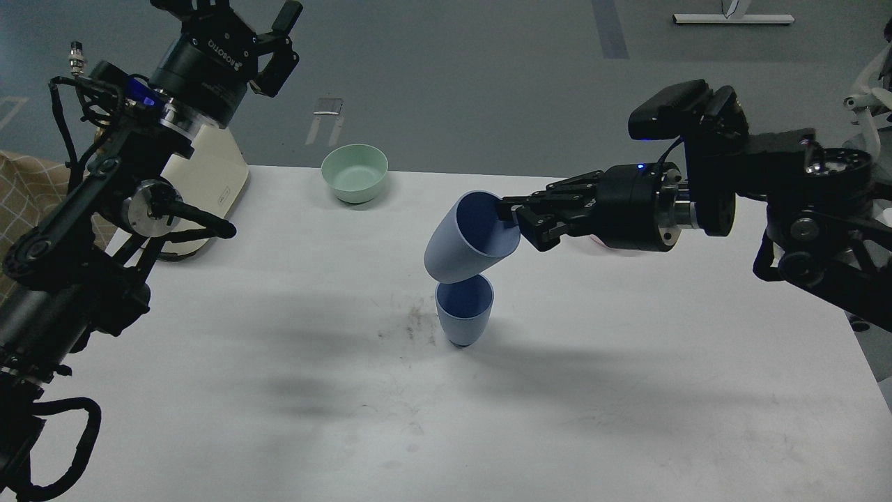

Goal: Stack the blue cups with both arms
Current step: 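Move the held cup over the centered blue cup and lower it in tilted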

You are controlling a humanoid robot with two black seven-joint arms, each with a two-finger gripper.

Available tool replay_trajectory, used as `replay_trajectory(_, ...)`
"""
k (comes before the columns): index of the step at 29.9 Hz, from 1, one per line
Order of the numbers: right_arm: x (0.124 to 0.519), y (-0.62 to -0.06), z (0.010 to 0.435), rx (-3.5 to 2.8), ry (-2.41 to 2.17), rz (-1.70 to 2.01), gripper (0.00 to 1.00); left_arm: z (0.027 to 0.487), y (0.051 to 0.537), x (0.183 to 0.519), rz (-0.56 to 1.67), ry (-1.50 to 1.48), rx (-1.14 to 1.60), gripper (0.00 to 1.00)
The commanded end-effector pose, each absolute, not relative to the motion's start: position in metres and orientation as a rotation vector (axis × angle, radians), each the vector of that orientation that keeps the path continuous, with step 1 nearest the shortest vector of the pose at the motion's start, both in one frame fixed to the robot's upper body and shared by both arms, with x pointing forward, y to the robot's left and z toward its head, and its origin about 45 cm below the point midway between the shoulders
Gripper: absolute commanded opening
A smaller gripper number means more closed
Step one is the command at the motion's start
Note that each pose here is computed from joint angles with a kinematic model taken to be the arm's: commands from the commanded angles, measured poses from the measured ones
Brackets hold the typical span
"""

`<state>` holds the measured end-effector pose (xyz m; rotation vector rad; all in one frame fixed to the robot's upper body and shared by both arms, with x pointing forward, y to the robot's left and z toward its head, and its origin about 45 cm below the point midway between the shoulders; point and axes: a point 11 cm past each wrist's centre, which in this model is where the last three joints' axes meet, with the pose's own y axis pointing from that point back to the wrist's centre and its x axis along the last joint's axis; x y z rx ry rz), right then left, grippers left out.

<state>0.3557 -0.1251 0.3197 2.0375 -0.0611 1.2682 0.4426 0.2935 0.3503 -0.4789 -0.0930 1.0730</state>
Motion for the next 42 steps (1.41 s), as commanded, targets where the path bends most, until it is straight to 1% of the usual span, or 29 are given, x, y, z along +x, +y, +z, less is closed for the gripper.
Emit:
replay_trajectory(1, 0.361, -0.118, 0.311, 2.035, -0.053, 1.249, 0.0, 0.351, 0.294, 0.443, 1.074, -0.094, -0.481, 0.98)
replay_trajectory(6, 0.36, -0.111, 0.305, 2.022, -0.03, 1.244, 0.0, 0.352, 0.294, 0.443, 1.074, -0.095, -0.484, 0.98)
replay_trajectory(37, 0.359, -0.123, 0.281, 1.968, 0.001, 1.193, 0.0, 0.351, 0.294, 0.443, 1.075, -0.093, -0.487, 0.98)
replay_trajectory(40, 0.358, -0.122, 0.279, 1.971, 0.003, 1.192, 0.03, 0.351, 0.294, 0.443, 1.075, -0.093, -0.489, 0.98)
replay_trajectory(42, 0.358, -0.123, 0.278, 1.97, 0.002, 1.188, 0.07, 0.351, 0.294, 0.443, 1.075, -0.091, -0.49, 0.98)
